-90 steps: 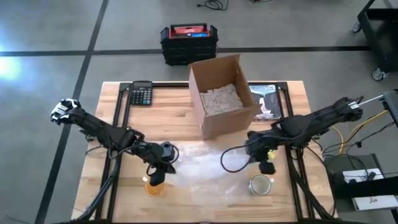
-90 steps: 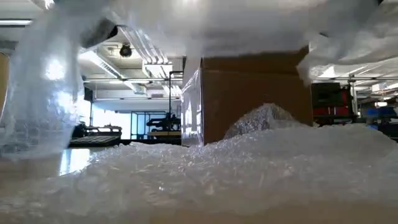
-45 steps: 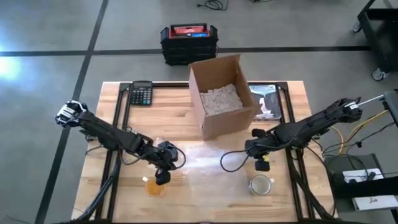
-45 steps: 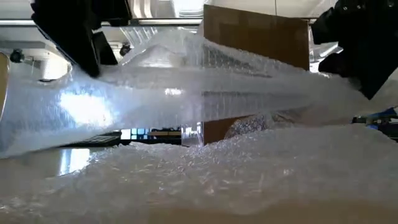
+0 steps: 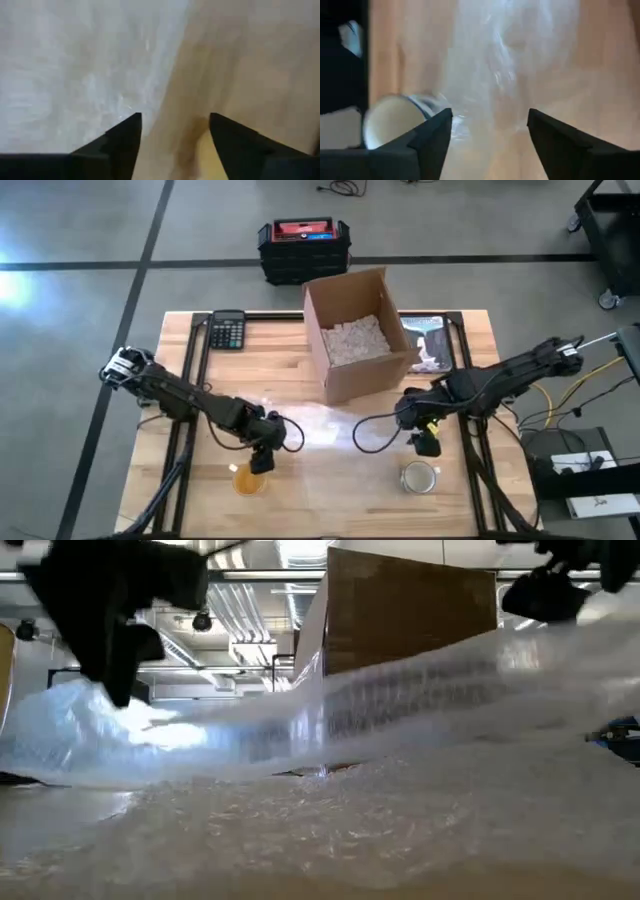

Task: Wrap mug
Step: Wrap the white cup in bubble wrap

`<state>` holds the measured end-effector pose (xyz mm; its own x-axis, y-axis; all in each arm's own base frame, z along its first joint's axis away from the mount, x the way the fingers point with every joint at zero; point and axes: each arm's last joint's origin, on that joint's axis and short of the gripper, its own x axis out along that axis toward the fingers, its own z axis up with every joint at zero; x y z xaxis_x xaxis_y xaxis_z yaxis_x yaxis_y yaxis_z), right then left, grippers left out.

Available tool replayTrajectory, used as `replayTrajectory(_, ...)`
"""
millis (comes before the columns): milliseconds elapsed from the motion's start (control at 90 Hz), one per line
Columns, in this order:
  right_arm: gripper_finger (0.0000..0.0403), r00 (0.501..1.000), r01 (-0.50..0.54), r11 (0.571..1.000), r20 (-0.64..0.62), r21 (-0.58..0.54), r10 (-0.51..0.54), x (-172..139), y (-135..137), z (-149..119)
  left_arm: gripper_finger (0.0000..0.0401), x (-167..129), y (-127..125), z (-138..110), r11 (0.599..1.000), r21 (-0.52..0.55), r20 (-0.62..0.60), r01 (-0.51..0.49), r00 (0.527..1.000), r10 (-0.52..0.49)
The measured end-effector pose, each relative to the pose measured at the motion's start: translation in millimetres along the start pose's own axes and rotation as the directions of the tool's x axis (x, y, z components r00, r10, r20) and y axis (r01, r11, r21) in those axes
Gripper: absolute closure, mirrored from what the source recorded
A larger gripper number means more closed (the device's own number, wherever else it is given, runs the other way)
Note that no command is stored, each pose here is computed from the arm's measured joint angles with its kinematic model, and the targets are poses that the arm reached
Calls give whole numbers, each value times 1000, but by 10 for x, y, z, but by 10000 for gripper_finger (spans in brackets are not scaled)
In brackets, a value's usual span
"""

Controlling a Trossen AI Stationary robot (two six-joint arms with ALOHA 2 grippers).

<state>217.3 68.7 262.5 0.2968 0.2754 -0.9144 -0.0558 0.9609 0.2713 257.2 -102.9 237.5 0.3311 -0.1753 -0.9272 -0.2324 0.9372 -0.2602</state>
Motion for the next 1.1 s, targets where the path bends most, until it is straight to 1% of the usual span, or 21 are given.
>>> replayTrajectory(78,139,1000,17,1000,4,-8,-17,52,-12,11,156,-175,-68,65,999,10,78,44,996,-45)
replayTrajectory(178,133,999,33,999,-4,-8,-33,158,-37,7,149,-328,-117,97,997,60,164,40,985,-50)
replayTrajectory(256,134,999,42,999,10,-22,-41,267,-62,8,149,-390,-97,108,996,77,250,-46,968,26)
replayTrajectory(322,138,998,52,998,37,-36,-51,356,-81,19,152,-397,-61,133,987,56,332,-152,935,125)
replayTrajectory(411,148,993,86,994,85,-71,-80,459,-101,59,162,-321,32,180,953,7,403,-304,873,276)
replayTrajectory(467,155,987,128,988,112,-88,-118,507,-118,77,170,-242,90,227,937,-19,425,-350,845,324)
replayTrajectory(600,175,963,237,964,159,-121,-216,591,-150,137,189,20,220,338,921,-34,421,-388,830,365)
replayTrajectory(678,185,954,275,953,157,-129,-254,640,-167,149,200,161,231,386,921,0,402,-390,843,357)
replayTrajectory(733,192,954,281,951,145,-130,-262,673,-174,150,207,249,200,394,945,58,356,-321,891,281)
replayTrajectory(789,198,954,283,950,138,-134,-264,690,-178,148,214,303,117,398,976,121,299,-182,944,139)
replayTrajectory(844,202,955,284,948,131,-144,-267,707,-182,146,223,341,28,377,987,159,230,-39,973,1)
replayTrajectory(889,204,955,285,947,129,-150,-267,717,-183,149,229,344,-59,357,983,172,186,58,978,-90)
replayTrajectory(933,207,955,286,945,125,-160,-268,725,-186,145,236,338,-141,319,976,182,153,120,977,-148)
replayTrajectory(1011,208,955,286,942,134,-177,-265,724,-183,154,247,300,-282,262,966,196,138,168,971,-197)
replayTrajectory(1100,206,955,285,939,146,-194,-260,722,-178,165,258,228,-410,222,955,227,142,192,963,-227)
